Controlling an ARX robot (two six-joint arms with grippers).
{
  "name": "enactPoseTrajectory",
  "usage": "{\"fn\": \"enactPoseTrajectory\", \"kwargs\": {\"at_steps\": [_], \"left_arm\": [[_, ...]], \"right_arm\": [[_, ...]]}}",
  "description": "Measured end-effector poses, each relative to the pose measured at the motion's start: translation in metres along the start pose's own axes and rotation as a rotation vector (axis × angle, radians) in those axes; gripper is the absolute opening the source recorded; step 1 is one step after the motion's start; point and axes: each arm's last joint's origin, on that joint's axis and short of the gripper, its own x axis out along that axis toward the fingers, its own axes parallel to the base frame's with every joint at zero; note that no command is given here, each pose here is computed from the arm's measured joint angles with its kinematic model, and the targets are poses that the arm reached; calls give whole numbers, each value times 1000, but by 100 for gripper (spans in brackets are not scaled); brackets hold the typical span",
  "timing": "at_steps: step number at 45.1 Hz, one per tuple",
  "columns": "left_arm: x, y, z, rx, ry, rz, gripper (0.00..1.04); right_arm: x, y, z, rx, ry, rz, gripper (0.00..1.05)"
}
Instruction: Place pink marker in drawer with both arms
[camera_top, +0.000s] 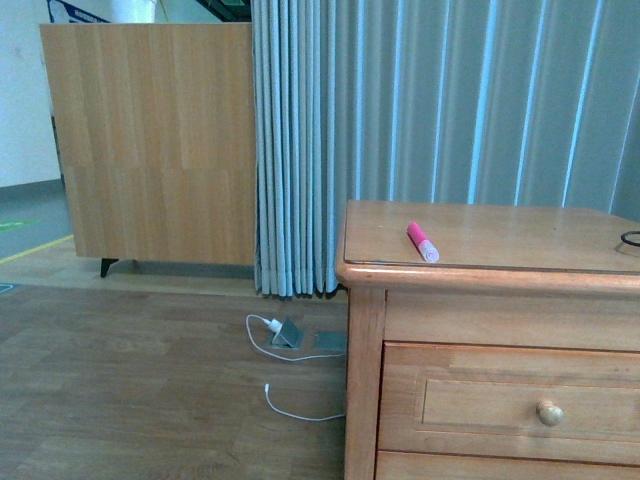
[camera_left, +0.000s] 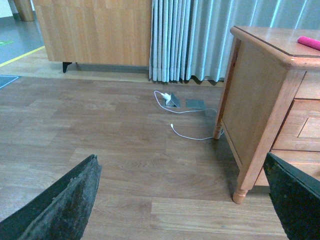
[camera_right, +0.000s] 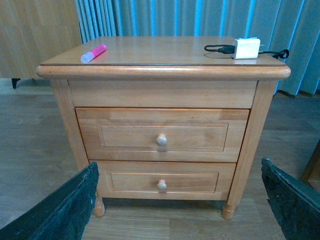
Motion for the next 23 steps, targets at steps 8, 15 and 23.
{"fn": "enactPoseTrajectory", "kwargs": {"at_steps": [8,15,23], "left_arm": [[0,0,0,0,0,0,99],[0,0,0,0,0,0,99],[0,0,0,0,0,0,99]], "right_arm": [[0,0,0,0,0,0,96],[0,0,0,0,0,0,96],[0,0,0,0,0,0,96]]}}
